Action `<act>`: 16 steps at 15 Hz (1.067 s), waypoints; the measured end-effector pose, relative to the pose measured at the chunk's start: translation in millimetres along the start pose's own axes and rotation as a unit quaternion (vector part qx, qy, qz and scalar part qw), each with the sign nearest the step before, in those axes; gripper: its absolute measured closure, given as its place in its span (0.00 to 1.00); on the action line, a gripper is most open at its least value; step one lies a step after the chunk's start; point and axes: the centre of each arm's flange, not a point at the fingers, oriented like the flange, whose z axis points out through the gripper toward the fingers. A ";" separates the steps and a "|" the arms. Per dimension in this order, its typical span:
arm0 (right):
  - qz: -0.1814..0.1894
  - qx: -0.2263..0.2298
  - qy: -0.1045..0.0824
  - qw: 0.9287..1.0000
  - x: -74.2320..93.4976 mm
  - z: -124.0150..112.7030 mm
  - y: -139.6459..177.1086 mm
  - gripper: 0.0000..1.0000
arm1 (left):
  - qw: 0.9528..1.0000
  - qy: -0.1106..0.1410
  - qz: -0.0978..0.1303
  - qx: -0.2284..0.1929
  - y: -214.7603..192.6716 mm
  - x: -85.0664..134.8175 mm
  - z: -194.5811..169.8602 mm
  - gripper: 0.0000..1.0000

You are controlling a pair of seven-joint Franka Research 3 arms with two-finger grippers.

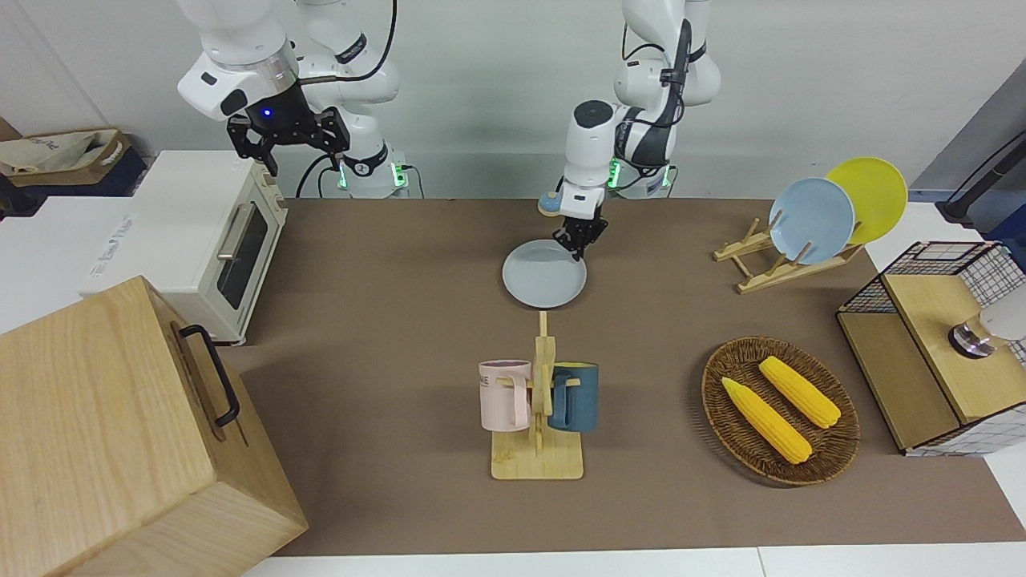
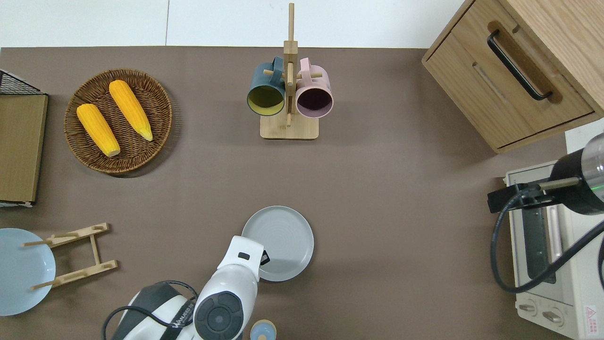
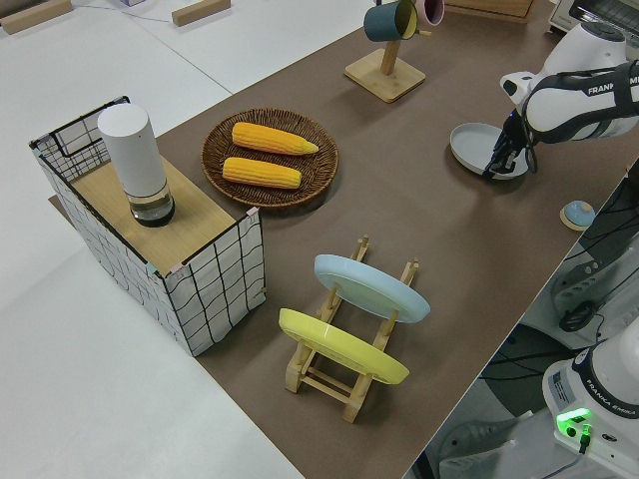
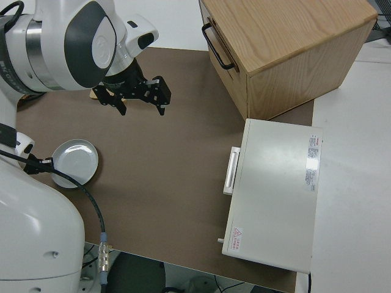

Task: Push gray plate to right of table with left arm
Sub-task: 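Push the gray plate with the left gripper away from the corn tray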

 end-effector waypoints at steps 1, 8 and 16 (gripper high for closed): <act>0.000 0.000 0.000 1.000 0.0 0.0 0.0 0.01 | 1.000 0.001 -0.002 -0.001 6.5 -9.4 -0.8 0.99; 0.000 0.000 0.000 1.000 0.0 0.0 0.0 0.01 | 0.999 0.006 -0.016 -0.029 37.2 -45.6 -8.4 0.99; 0.000 0.000 0.000 1.000 0.0 0.0 0.0 0.01 | 0.998 -0.026 -0.007 -0.048 67.2 -53.9 2.7 0.99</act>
